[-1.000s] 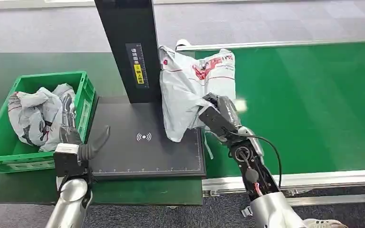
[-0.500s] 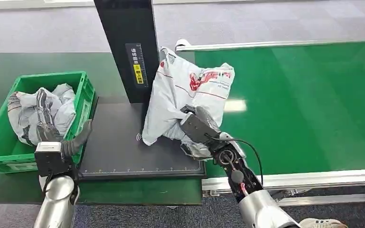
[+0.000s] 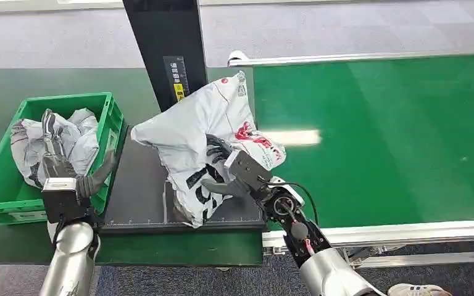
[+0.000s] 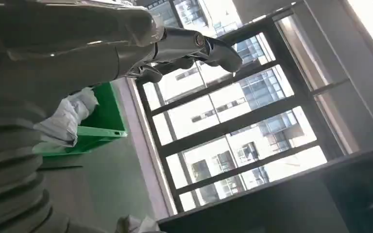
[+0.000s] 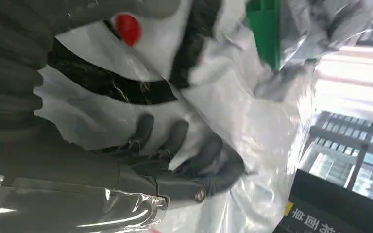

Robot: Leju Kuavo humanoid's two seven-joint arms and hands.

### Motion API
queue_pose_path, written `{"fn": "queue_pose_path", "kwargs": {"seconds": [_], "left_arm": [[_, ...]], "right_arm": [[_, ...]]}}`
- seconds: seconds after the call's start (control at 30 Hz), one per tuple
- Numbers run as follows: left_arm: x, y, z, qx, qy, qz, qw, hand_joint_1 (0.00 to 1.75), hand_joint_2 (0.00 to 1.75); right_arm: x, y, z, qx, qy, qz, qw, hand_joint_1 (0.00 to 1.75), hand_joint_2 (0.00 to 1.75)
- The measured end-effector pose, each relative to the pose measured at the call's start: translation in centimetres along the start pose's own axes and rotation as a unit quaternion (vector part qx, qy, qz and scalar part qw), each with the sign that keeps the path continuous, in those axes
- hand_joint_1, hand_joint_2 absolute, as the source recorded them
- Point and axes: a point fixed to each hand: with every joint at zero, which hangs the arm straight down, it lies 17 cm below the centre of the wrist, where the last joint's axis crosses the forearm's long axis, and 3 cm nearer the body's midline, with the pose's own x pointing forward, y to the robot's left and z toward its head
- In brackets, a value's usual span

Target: Moved the parcel from conveyor to table for the left to box.

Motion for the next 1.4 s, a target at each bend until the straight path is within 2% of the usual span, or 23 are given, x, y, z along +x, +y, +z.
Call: {"fn": "queue_pose_path", "kwargs": {"seconds": [0.27,0.57,0.7,0.97,1.03,1.27,1.4], "left_arm": [[-0.2,-2.0,0.2,-0.033,0.009,0.01,0.999,0.0,1.75],[0.6,-5.8,0.8,-0.082,0.011,0.032,0.996,0.0,1.75],[1.4,-8.3,1.5,-0.121,0.01,0.045,0.992,0.0,1.75],[1.5,-15.1,4.7,-0.242,0.03,0.043,0.969,0.0,1.75],[0.8,-16.5,5.6,-0.267,0.042,0.04,0.962,0.0,1.75],[-0.9,-18.9,7.7,-0.304,0.062,0.027,0.95,0.0,1.75],[-3.6,-20.6,9.9,-0.347,0.082,-0.017,0.934,0.0,1.75]], "right_arm": [[1.9,0.3,-0.1,0.009,-0.031,-0.076,0.997,0.0,1.75],[4.4,-1.1,-0.4,-0.004,-0.068,-0.1,0.993,0.0,1.75],[5.4,-3.1,0.4,-0.037,-0.09,-0.095,0.991,0.0,1.75],[7.5,-8.4,4.8,-0.13,-0.138,-0.077,0.979,0.0,1.75],[7.5,-9.6,6.3,-0.161,-0.138,-0.064,0.975,0.0,1.75],[7.6,-11.0,9.5,-0.204,-0.136,-0.039,0.969,0.0,1.75],[6.3,-11.6,12.4,-0.242,-0.115,-0.027,0.963,0.0,1.75]]}}
